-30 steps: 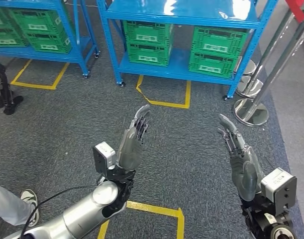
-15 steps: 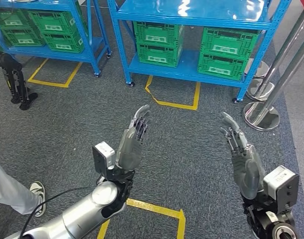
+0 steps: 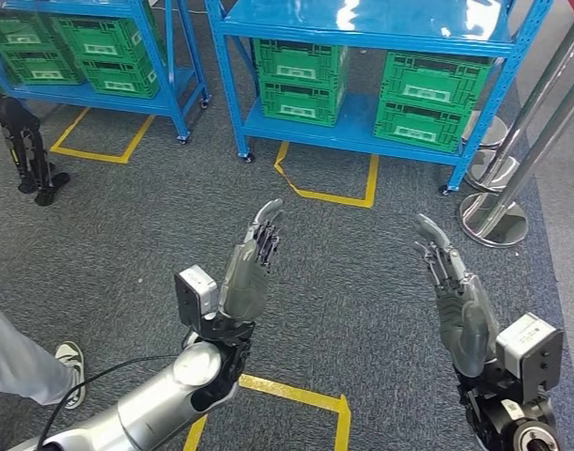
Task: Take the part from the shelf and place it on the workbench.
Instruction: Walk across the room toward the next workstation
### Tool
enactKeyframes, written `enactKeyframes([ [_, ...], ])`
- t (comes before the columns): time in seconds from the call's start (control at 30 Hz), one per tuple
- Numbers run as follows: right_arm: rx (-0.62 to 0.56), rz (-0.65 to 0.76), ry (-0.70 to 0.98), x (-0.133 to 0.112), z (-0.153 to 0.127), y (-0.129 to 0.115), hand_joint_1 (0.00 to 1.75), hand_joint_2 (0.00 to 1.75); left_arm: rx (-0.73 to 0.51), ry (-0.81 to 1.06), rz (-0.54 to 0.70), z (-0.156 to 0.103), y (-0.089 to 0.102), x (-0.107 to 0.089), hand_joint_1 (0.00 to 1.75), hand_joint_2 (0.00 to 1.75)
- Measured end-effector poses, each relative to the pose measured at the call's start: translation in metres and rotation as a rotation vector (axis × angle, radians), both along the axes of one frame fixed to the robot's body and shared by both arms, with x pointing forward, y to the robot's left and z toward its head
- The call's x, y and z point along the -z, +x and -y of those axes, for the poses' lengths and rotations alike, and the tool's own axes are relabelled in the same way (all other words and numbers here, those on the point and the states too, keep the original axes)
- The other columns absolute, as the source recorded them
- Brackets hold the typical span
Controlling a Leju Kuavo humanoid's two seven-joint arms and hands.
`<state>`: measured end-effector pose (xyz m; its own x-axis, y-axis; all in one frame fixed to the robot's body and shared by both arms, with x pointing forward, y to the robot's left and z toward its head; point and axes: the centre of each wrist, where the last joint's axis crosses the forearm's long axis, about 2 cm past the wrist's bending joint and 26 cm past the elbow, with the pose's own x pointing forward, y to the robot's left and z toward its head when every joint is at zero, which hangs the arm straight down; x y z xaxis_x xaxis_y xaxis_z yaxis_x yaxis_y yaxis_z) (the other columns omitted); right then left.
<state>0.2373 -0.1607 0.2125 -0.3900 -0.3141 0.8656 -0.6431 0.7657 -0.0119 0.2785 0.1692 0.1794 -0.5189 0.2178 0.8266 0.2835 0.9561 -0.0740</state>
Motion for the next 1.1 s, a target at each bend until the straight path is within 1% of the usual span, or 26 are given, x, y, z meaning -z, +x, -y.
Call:
enactKeyframes([
  [0.53, -0.010, -0.010, -0.002, 0.0049, -0.0002, -0.0009, 0.00, 0.00, -0.009, 0.008, -0.015, -0.0010, -0.0037, 0.0041, 0.00, 0.00],
  [0.83, -0.010, -0.015, -0.001, 0.0064, 0.0000, -0.0013, 0.00, 0.00, -0.008, 0.006, -0.008, -0.0006, -0.0032, 0.0016, 0.00, 0.00],
  [1.1, -0.013, -0.016, -0.002, 0.0066, -0.0004, -0.0013, 0.00, 0.00, -0.010, 0.011, -0.014, -0.0019, -0.0050, 0.0043, 0.00, 0.00],
])
